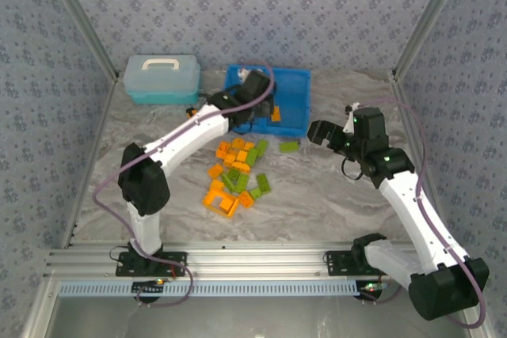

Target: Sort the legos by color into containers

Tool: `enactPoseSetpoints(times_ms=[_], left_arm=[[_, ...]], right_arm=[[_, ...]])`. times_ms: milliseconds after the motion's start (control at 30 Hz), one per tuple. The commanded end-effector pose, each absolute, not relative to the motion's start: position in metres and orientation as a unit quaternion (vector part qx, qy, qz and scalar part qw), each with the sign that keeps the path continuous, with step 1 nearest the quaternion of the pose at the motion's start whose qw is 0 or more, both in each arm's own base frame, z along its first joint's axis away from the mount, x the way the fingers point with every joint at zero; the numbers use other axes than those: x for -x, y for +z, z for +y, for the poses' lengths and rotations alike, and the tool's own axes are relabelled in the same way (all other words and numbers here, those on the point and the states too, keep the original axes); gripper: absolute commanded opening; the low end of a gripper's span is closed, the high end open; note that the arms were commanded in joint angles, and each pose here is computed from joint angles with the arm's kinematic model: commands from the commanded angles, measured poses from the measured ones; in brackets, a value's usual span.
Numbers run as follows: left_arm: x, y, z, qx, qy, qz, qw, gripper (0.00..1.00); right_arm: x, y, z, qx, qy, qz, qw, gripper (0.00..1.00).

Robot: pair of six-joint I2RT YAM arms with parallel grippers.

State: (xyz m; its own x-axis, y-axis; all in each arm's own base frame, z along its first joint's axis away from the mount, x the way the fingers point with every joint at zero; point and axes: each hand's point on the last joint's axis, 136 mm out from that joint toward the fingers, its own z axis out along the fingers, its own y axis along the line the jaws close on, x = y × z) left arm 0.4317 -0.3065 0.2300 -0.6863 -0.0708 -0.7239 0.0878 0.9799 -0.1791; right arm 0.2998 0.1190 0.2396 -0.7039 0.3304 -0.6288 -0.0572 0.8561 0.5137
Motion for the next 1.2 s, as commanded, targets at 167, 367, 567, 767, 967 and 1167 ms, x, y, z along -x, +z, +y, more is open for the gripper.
enactPoseSetpoints(times_ms=[167,367,567,767,967,1167], left_arm=[[-0.498,0.176,-0.279,0.009,-0.028,0.932,0.361,0.52],[-0.517,0.142,-0.281,0.026,-0.002,0.937,0.348,0.54],[-0.518,0.143,-0.278,0.029,-0.008,0.938,0.345,0.76],[-0.514,0.178,-0.282,0.020,-0.036,0.929,0.367,0.79],[-0.497,0.239,-0.280,0.012,-0.082,0.915,0.394,0.78],[-0.442,0.325,-0.248,-0.014,-0.117,0.888,0.444,0.78]], right_arm=[[-0.286,0.242,0.160,0.025,0.259,0.893,0.369,0.99],[-0.285,0.241,0.164,0.026,0.254,0.897,0.360,1.00],[-0.284,0.243,0.165,0.028,0.251,0.898,0.361,1.00],[-0.289,0.243,0.168,0.030,0.248,0.898,0.362,1.00],[-0.291,0.237,0.180,0.054,0.239,0.900,0.359,1.00],[-0.274,0.214,0.231,0.148,0.239,0.902,0.327,0.97]])
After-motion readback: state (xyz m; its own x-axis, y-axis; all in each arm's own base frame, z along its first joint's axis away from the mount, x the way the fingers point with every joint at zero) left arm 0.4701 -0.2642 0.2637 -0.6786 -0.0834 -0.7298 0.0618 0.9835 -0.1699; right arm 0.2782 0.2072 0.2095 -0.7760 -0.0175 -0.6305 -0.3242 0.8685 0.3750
